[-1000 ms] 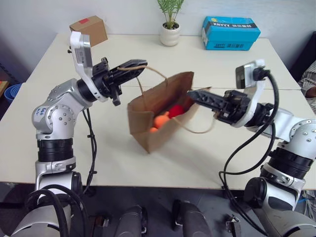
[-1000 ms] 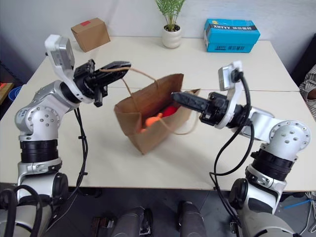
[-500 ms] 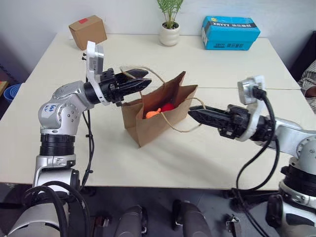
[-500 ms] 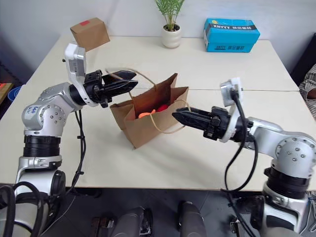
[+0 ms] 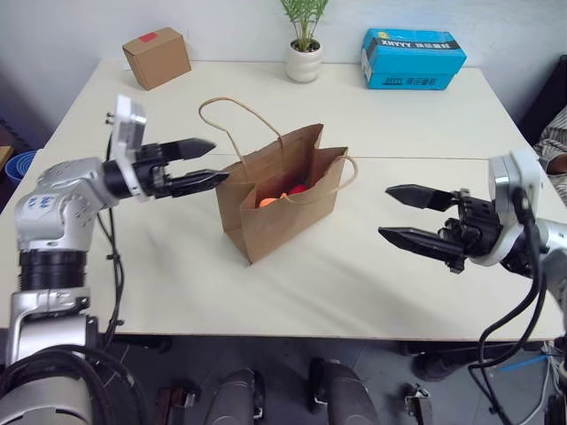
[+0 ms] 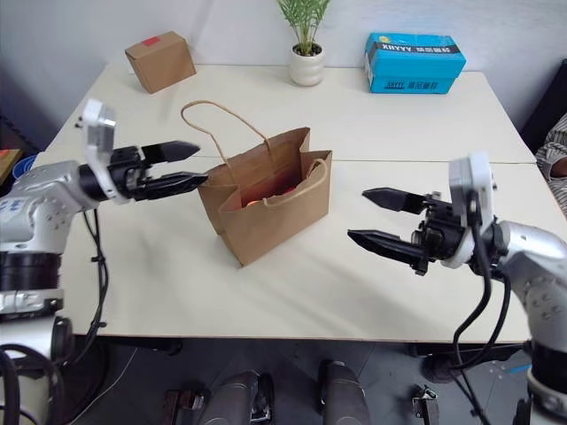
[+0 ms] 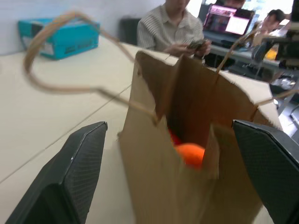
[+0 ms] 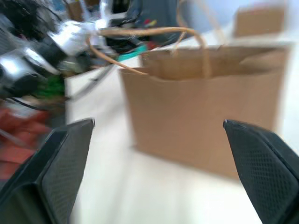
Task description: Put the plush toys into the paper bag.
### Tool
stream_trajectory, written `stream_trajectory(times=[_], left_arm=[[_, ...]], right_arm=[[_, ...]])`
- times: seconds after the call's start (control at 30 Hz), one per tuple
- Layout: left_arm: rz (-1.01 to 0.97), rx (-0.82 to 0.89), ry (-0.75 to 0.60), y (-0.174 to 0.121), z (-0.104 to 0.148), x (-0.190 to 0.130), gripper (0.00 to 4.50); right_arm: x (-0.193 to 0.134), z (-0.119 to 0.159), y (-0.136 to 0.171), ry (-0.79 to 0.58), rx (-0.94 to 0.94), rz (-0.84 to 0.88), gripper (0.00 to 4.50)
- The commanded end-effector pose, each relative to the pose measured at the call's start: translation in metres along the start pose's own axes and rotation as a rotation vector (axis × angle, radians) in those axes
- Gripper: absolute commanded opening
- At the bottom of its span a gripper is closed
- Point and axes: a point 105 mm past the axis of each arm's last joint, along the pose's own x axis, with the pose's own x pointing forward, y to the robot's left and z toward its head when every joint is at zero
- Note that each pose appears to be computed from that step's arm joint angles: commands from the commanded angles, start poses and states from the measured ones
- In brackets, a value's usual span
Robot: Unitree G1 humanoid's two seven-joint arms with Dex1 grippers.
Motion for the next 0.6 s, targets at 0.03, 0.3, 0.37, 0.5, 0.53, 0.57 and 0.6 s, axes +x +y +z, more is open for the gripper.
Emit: stream_trajectory(times=[0.03, 0.3, 0.37, 0.5, 0.53, 0.57, 0.6], left_arm=[[0.003, 0.058, -0.004, -0.011, 0.009, -0.013, 4.48], [0.011, 0.035, -0.038, -0.047, -0.017, 0.005, 4.48], [0.01, 0.033, -0.05, -0.052, -0.023, 0.018, 4.48], [0.02, 0.033, -0.038, -0.057, -0.036, 0.041, 4.48], [0.014, 0.034, -0.049, -0.059, -0.035, 0.045, 4.48], [0.008, 0.034, -0.062, -0.062, -0.035, 0.049, 4.48], [0.005, 0.039, -0.068, -0.065, -0.035, 0.052, 4.48]], right_arm=[[-0.009, -0.003, 0.006, -0.006, -0.199, 0.025, 4.5], [-0.023, -0.019, 0.022, -0.013, -0.212, -0.003, 4.5], [-0.021, -0.023, 0.027, -0.006, -0.191, 0.008, 4.5], [-0.017, -0.022, 0.03, -0.012, -0.173, 0.02, 4.5], [-0.017, -0.022, 0.03, -0.013, -0.171, 0.02, 4.5], [-0.016, -0.021, 0.03, -0.014, -0.171, 0.019, 4.5], [-0.015, -0.021, 0.03, -0.014, -0.17, 0.017, 4.5]])
